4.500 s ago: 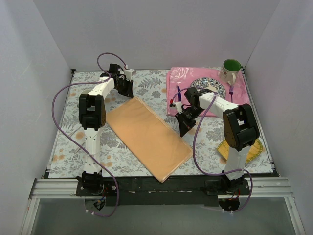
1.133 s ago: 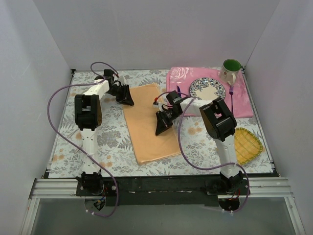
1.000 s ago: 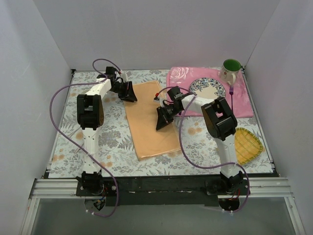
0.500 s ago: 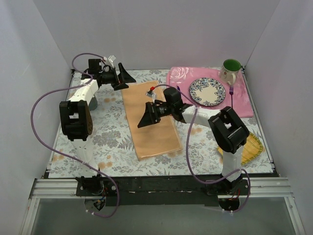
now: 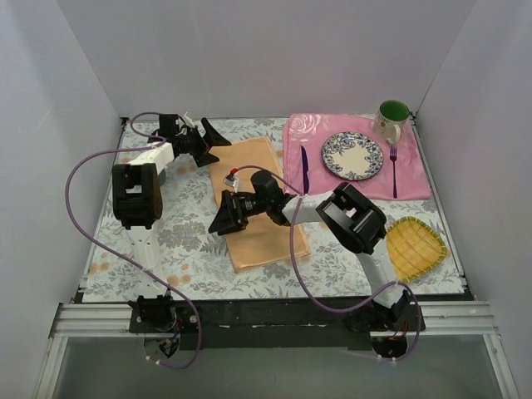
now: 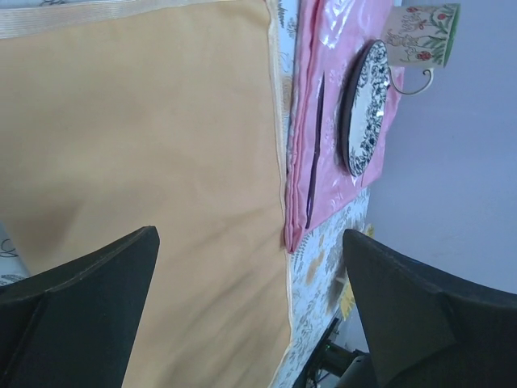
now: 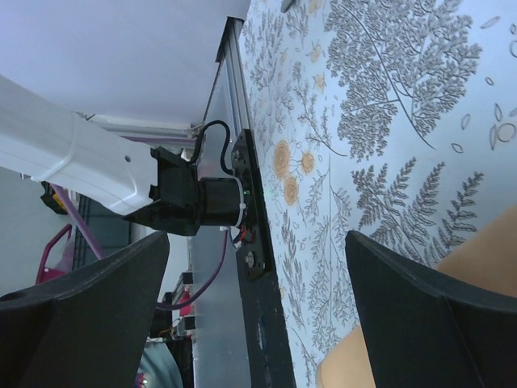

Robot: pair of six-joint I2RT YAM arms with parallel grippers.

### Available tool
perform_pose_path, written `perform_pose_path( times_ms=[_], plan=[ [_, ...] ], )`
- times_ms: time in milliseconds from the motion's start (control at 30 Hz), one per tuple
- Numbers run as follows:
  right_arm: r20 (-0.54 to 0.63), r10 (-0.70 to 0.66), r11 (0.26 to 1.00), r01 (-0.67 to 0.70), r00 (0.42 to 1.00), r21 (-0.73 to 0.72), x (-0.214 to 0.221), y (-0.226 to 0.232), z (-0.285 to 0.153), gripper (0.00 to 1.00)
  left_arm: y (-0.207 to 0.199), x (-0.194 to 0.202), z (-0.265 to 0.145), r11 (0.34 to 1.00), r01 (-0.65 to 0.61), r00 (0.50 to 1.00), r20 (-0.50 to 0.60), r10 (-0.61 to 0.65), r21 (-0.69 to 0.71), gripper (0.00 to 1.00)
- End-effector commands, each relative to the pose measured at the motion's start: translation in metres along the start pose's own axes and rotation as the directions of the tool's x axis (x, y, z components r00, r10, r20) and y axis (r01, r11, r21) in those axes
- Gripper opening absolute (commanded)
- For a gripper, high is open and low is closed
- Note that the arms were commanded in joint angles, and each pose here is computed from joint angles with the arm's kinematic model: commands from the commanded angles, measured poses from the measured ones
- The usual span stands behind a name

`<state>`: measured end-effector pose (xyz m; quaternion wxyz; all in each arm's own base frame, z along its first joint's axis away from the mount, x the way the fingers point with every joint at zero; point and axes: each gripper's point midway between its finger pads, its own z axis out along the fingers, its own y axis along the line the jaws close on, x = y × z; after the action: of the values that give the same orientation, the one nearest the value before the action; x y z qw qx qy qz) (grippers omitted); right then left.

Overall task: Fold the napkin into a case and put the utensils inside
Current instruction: Smooth out the rectangle-folded napkin at the center of the board.

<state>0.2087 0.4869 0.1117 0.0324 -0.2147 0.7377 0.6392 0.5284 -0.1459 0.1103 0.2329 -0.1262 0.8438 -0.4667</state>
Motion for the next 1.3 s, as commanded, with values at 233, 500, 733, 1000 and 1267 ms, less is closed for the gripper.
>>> perform_pose_path(
  times_ms=[233, 500, 733, 1000, 1267],
  plan=[
    [0.013, 0.078, 0.997, -0.078, 0.997, -0.001, 0.013, -0.028, 0.009, 0.99, 0.042, -0.001, 0.012, 0.988, 0.038, 0.999, 0.015, -0.036, -0.148, 0.98],
    [-0.096, 0.140, 0.986, -0.148, 0.985, -0.080, 0.058, -0.006, 0.004, 0.99, 0.068, 0.000, 0.022, 0.976, 0.055, 0.998, 0.000, -0.056, -0.213, 0.98],
    [-0.270, 0.162, 0.982, -0.181, 0.949, -0.047, 0.085, 0.009, -0.012, 0.99, 0.078, 0.000, 0.026, 0.970, 0.057, 0.998, -0.005, -0.060, -0.238, 0.98],
    [-0.395, 0.104, 0.987, -0.045, 0.913, 0.156, 0.117, -0.024, -0.018, 0.99, 0.079, -0.001, 0.029, 0.972, 0.056, 0.998, -0.012, -0.060, -0.228, 0.98],
    [-0.432, -0.176, 0.984, 0.173, 0.885, -0.045, 0.106, 0.040, -0.015, 0.99, 0.033, -0.010, 0.022, 0.997, -0.007, 0.999, -0.033, 0.005, -0.083, 0.98]
  ],
)
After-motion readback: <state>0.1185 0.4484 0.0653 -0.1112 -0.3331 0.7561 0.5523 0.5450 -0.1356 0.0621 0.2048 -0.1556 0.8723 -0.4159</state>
